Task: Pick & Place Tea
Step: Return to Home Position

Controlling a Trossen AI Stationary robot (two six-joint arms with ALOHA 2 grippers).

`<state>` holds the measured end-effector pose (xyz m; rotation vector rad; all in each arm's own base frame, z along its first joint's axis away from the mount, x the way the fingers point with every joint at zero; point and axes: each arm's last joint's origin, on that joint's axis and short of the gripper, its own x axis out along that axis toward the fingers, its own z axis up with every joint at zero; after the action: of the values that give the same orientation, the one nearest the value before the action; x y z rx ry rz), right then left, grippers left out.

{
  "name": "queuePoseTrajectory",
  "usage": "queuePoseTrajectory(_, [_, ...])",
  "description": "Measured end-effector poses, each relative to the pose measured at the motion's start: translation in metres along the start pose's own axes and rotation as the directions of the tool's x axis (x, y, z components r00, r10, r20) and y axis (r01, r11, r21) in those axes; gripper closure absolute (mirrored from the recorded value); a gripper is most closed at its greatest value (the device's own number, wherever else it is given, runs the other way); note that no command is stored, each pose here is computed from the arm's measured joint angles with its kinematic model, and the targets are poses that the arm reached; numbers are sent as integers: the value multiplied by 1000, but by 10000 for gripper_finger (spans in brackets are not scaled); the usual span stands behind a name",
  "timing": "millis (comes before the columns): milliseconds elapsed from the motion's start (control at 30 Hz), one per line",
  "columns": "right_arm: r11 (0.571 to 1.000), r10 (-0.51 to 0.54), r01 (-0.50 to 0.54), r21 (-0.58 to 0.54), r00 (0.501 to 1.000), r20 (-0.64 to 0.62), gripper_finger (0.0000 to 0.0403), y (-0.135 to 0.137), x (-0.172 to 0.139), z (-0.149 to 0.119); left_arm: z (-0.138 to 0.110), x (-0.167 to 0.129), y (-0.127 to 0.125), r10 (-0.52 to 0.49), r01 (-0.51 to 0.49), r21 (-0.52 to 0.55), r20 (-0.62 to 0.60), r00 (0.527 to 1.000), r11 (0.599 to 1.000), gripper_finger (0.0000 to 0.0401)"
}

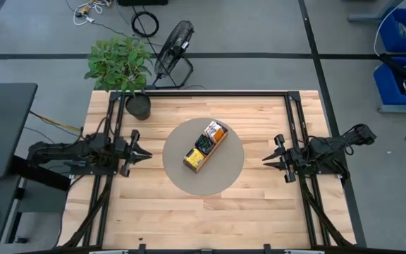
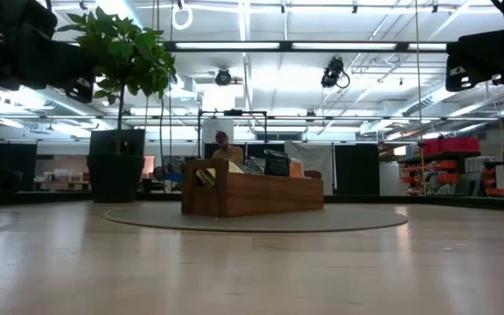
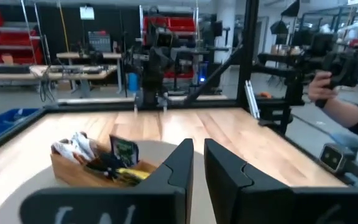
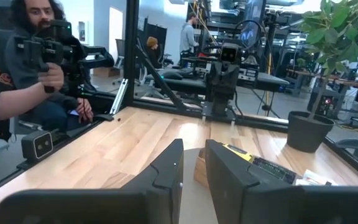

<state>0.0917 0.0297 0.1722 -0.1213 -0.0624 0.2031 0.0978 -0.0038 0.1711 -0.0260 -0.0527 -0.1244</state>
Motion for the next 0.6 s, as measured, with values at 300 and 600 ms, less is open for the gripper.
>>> queuePoseTrajectory(300, [1000,18,-18,-6,1000,2,328,1,0,0,1,-1,0,-8,7,48,17,1000,999,360])
queuePoseTrajectory(600, [999,37,-37,-10,999,0,328,1,0,0,4,-1,-2,-61,59,53,46,997,997,360])
